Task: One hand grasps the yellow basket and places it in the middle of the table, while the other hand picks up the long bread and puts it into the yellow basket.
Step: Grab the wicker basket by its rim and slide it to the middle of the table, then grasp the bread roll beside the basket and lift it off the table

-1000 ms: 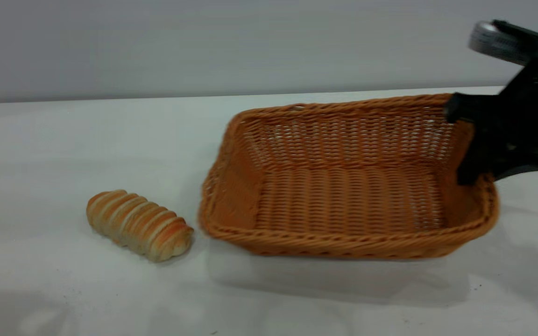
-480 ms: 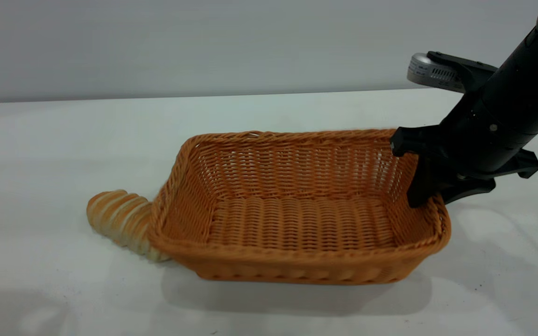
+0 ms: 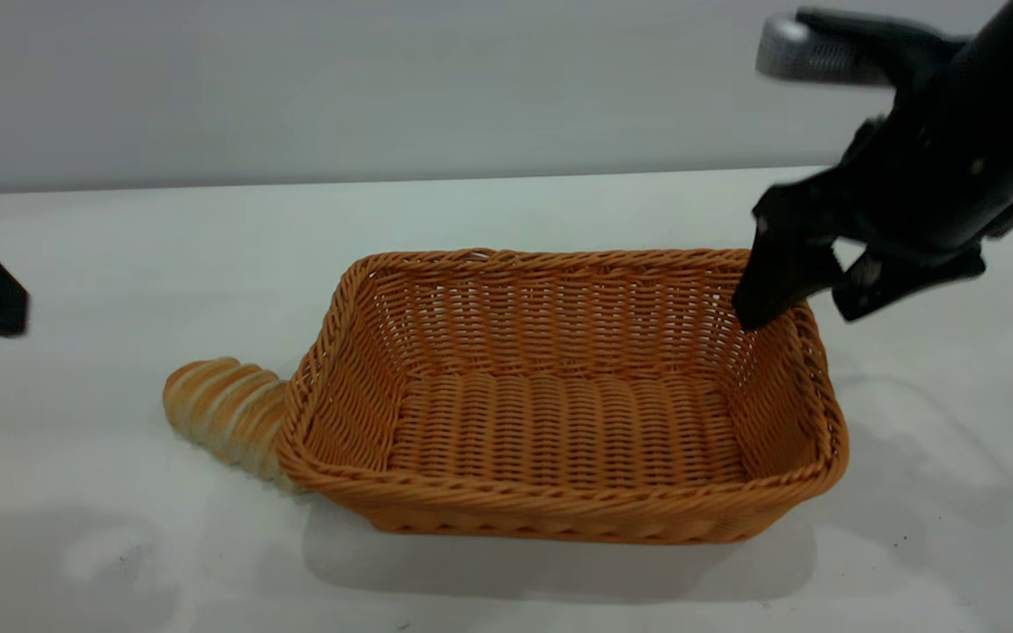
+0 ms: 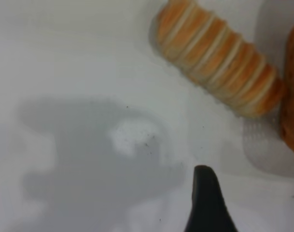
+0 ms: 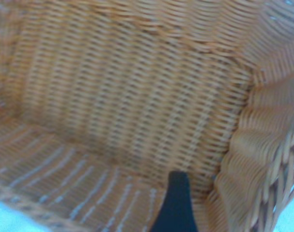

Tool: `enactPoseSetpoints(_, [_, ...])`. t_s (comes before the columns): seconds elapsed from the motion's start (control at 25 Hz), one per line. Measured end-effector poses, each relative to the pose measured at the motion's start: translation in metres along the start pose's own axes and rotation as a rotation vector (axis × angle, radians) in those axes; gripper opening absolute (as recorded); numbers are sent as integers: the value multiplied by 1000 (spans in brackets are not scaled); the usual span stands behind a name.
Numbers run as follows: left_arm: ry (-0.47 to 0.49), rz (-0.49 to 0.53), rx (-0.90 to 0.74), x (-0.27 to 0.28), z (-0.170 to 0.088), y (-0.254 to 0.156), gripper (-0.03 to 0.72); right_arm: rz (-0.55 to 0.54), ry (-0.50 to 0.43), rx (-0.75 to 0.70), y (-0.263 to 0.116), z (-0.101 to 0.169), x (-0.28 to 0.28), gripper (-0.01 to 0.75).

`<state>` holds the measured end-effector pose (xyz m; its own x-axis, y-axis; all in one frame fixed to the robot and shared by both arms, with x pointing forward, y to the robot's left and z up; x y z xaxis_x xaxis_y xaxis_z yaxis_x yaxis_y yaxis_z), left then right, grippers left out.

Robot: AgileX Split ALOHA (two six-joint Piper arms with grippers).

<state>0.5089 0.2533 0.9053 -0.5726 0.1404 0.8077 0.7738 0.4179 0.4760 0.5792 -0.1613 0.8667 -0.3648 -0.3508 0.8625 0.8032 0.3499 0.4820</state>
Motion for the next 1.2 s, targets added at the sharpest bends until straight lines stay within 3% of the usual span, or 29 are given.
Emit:
enactPoseSetpoints(0.36, [23,103,201,-60,-17,21,530,-68,119,34,14,35,66,590])
enactPoseSetpoints(0.76, [54,230,319,-127,-33,34,530,-64,245,81,6,66,114,587])
enactPoseSetpoints(1.2, [81,299,405,-184,-33,30,530,-73,274,93,-8,77,132,587])
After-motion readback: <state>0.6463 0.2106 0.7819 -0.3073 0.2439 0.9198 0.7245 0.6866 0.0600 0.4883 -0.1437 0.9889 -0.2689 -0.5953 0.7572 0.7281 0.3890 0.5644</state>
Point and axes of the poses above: a point on each arm's last joint axis where the gripper is mounted, x pointing back along that axis away from the gripper, z along the wrist's bending axis when the last joint is at zero, y = z × x, the point moved 7 cm from there along -x, pointing out along that axis toward the gripper, and after that the axes turned 11 degrees about x, right-handed, at the moved point
